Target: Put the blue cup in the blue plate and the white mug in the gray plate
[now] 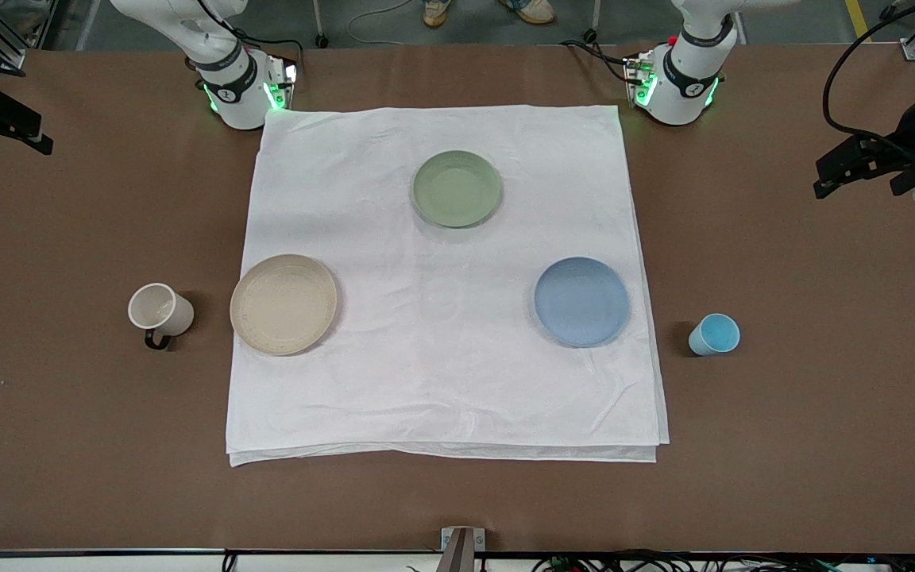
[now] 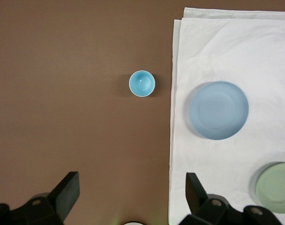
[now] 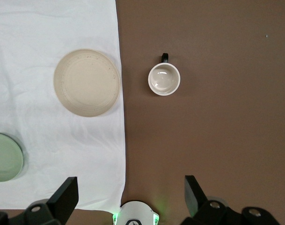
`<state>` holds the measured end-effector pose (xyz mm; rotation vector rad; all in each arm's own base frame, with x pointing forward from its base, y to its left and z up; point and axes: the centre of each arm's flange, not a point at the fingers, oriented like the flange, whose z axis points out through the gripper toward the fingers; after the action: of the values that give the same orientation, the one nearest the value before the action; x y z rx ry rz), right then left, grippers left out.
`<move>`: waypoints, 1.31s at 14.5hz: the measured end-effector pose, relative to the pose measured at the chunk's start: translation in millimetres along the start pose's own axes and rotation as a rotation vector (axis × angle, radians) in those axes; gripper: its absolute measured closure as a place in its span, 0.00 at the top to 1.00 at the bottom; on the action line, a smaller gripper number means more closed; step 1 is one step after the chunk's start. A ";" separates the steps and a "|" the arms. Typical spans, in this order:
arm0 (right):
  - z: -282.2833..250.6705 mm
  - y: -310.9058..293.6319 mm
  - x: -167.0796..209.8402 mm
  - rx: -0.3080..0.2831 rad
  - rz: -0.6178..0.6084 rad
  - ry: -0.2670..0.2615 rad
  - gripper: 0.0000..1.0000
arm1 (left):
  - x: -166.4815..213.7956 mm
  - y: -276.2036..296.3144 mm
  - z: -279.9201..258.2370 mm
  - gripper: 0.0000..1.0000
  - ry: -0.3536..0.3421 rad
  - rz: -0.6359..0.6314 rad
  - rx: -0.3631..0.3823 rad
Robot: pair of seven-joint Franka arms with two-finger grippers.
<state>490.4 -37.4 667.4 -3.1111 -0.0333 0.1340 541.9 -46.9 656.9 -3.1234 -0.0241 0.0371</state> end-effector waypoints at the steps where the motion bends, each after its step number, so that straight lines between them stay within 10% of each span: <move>1: 0.8 0.2 1.1 -0.001 0.000 0.005 1.00 | -0.1 1.1 0.0 1.00 0.000 0.002 0.000; 8: 24.0 8.0 17.4 -0.006 0.013 -0.020 1.00 | 16.1 -12.3 25.9 1.00 -0.025 -0.023 -0.001; 13: 160.5 49.3 130.3 -0.034 0.068 -0.015 1.00 | 60.4 -35.3 156.4 1.00 0.005 -0.066 -0.011; 19: 280.4 58.6 178.4 -0.059 0.073 0.022 1.00 | 62.7 -41.9 295.2 1.00 0.008 -0.080 -0.021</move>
<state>645.1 -84.5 371.2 -3.1732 0.0775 0.1019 596.9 1.2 361.1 -3.1404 -0.1501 0.0238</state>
